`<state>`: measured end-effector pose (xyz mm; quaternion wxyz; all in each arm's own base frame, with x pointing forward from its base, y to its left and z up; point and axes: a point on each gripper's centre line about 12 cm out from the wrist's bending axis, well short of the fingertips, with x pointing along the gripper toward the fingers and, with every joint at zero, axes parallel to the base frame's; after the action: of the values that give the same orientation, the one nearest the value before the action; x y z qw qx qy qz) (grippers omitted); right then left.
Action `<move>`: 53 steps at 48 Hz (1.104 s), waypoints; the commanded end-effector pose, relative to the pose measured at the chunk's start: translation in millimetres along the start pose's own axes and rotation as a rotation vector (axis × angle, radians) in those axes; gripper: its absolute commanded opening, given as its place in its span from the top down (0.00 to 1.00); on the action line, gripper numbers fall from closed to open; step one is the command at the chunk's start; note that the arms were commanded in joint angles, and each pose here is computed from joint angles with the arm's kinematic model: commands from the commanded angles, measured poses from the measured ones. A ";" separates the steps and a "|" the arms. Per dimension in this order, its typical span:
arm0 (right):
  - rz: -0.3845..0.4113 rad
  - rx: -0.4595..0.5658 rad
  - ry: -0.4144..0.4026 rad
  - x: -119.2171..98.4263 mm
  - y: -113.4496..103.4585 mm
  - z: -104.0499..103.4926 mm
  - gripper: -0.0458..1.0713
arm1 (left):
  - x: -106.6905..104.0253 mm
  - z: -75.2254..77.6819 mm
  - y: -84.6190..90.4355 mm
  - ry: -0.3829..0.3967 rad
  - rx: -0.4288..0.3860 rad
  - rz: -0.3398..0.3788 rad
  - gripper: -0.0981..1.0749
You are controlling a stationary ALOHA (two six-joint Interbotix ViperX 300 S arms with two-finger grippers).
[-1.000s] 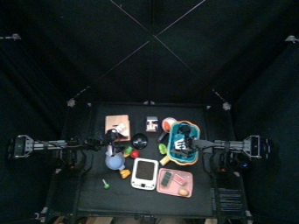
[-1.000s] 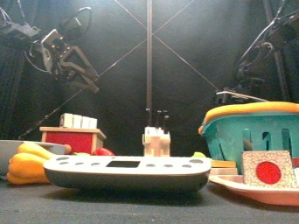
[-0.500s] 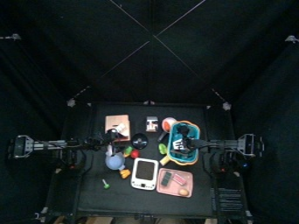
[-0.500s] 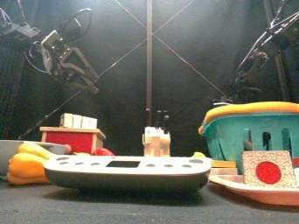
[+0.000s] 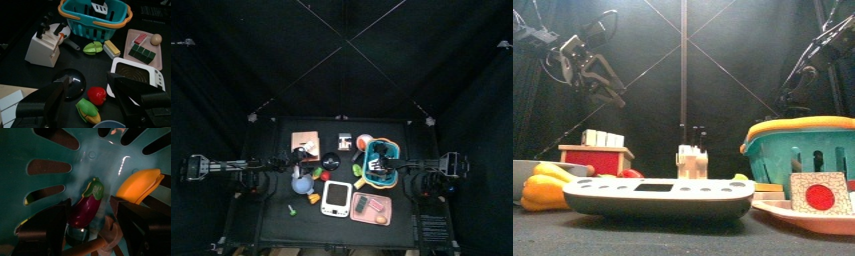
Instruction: Grab eggplant
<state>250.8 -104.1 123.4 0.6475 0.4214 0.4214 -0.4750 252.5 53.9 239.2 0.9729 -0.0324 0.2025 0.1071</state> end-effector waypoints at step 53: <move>0.044 0.001 -0.042 -13.9 18.6 15.6 0.31 | 0.0 5.2 0.5 -0.013 -0.001 0.001 0.11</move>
<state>260.9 -107.9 122.4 0.6456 0.4162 0.4255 -0.4784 252.2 54.0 238.5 0.9726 -0.0324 0.2035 0.1078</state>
